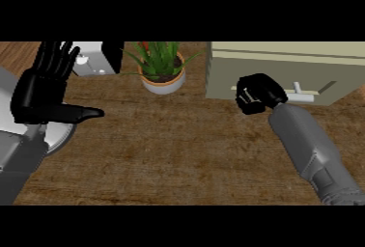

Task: Pick up the cup, place it into the drawer and close the drawer

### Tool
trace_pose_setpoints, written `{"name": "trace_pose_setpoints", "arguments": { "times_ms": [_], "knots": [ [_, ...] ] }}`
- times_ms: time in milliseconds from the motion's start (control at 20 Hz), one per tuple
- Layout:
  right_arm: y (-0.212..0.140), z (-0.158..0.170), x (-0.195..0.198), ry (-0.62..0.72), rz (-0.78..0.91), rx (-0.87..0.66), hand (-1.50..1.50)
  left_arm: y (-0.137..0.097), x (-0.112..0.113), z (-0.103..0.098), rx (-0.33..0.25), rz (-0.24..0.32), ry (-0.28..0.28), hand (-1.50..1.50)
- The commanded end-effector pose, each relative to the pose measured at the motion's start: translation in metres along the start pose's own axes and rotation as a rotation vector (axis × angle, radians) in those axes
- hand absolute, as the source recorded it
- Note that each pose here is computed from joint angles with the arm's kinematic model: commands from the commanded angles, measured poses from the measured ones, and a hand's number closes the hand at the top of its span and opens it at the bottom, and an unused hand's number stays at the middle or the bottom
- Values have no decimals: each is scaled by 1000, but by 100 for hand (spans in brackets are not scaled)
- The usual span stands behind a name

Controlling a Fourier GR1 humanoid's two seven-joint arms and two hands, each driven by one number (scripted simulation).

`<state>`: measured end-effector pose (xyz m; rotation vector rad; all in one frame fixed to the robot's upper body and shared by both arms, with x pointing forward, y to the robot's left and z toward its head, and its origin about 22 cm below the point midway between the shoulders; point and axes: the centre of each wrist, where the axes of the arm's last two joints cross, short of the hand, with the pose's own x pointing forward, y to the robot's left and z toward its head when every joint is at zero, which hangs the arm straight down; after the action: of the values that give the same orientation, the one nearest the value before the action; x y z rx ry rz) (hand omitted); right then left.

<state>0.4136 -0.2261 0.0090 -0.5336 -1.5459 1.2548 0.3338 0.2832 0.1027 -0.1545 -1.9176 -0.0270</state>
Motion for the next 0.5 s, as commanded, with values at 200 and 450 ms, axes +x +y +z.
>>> {"name": "trace_pose_setpoints", "arguments": {
  "times_ms": [200,450],
  "knots": [
    [-43,5,-28,118,-35,-26,150,-10,-7,8,-50,50,18,-150],
    [-61,6,-33,93,-87,-79,150,-10,-8,8,-71,40,1,-150]
  ]
}}
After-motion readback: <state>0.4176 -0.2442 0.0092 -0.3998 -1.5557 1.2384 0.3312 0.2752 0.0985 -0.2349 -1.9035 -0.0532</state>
